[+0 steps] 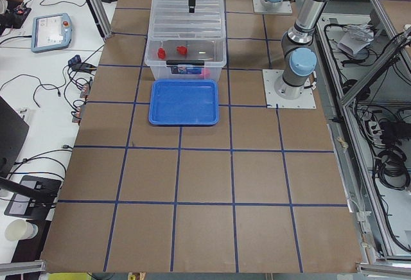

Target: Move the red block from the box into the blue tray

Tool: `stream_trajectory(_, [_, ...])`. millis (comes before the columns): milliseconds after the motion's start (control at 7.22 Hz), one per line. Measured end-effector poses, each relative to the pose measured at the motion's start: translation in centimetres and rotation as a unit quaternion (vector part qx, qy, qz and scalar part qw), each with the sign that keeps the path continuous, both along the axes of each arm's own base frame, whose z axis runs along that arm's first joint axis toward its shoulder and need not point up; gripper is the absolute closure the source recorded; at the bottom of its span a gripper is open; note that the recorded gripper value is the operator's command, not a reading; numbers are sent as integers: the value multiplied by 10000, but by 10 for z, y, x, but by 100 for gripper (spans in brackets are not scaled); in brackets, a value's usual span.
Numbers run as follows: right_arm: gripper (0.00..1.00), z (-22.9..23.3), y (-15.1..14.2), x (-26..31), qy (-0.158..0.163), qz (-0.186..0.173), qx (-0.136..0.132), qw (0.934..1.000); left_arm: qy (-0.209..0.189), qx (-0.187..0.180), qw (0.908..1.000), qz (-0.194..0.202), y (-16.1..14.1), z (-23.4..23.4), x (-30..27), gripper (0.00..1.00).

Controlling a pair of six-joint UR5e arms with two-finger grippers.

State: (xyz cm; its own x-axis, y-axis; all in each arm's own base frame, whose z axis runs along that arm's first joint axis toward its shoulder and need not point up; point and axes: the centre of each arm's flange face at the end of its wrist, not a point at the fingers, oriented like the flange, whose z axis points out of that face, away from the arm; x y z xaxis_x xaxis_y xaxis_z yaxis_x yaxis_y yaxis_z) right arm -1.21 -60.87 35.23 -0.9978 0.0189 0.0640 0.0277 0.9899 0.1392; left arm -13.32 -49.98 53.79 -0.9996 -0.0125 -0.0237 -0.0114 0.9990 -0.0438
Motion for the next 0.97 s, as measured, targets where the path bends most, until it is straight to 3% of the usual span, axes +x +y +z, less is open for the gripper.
stream_trajectory(554, [0, 3, -1, -34, 267, 298, -29, 9992, 19, 112, 9999, 99, -24, -47, -5, 0])
stream_trajectory(969, [0, 4, 1, -57, 255, 388, -17, 9989, 214, 72, 9977, 643, -34, -122, -5, 0])
